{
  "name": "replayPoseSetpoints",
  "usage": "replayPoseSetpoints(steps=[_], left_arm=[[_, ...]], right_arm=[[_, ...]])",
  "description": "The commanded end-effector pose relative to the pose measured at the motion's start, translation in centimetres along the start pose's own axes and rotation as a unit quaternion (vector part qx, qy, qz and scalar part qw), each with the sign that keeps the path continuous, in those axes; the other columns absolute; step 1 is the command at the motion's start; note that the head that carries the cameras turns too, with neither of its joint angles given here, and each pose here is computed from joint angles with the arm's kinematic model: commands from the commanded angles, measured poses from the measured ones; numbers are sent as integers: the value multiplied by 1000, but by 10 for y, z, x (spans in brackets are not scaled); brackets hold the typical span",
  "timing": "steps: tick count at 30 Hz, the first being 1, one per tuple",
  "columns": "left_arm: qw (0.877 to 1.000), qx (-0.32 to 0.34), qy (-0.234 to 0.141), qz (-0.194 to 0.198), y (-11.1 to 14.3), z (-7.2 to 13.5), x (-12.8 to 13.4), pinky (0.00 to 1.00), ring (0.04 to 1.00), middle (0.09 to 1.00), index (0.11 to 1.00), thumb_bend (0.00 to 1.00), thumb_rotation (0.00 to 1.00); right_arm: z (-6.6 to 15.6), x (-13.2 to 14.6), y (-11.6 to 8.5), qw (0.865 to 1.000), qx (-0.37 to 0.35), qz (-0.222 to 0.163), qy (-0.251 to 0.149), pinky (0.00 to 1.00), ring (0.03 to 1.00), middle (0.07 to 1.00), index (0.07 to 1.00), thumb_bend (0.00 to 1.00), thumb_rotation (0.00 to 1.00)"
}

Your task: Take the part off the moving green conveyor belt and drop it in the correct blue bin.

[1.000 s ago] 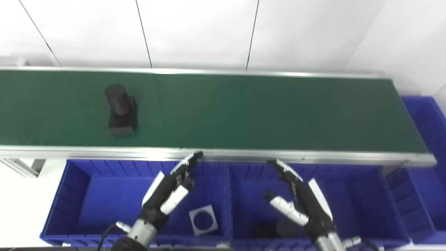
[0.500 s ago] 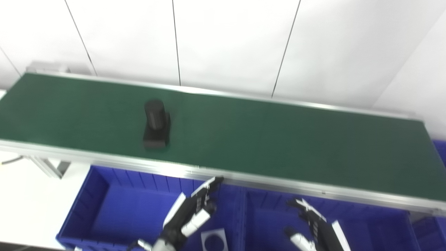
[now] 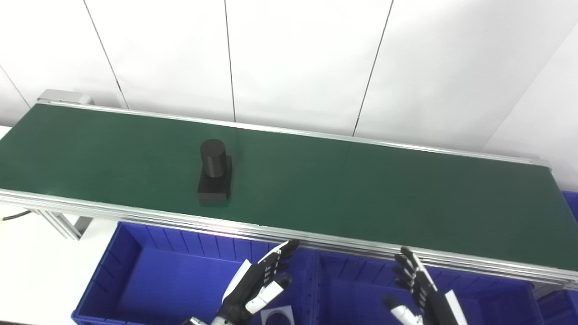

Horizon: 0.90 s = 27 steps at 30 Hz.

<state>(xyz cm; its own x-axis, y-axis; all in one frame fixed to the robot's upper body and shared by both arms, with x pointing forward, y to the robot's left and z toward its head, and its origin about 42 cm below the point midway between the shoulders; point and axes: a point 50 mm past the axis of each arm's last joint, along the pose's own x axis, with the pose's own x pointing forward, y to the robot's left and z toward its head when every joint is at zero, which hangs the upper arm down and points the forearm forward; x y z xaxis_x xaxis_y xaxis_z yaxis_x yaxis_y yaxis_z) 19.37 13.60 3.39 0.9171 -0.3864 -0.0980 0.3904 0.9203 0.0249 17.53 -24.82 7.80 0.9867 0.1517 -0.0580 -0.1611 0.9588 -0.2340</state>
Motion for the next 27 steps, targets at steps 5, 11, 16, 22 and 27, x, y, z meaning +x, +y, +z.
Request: replayPoseSetpoints(steps=[5,11,16,22,27], left_arm=[[999,6,-35,-4,-1,6,12,912,941,945,907,698,887],[999,8,-36,-10,-3,7,13,913,944,944,900,677,877],[999,12,-34,-8,-2,4,12,918,948,949,902,707,904],[999,9,-39,1,-3,2,9,911,939,935,895,703,907],[999,8,-44,9,-5,0,6,899,932,926,888,706,895]], right_arm=[[34,19,-10,995,-26,-15,-94,811,886,900,956,696,617],[63,47,-13,991,-24,-19,-133,834,885,896,940,758,650],[83,64,-15,987,-45,-19,-152,820,882,892,947,791,683],[96,81,-20,985,-67,-4,-160,858,905,919,959,766,665],[109,97,-17,982,-87,18,-165,854,913,931,968,762,694]])
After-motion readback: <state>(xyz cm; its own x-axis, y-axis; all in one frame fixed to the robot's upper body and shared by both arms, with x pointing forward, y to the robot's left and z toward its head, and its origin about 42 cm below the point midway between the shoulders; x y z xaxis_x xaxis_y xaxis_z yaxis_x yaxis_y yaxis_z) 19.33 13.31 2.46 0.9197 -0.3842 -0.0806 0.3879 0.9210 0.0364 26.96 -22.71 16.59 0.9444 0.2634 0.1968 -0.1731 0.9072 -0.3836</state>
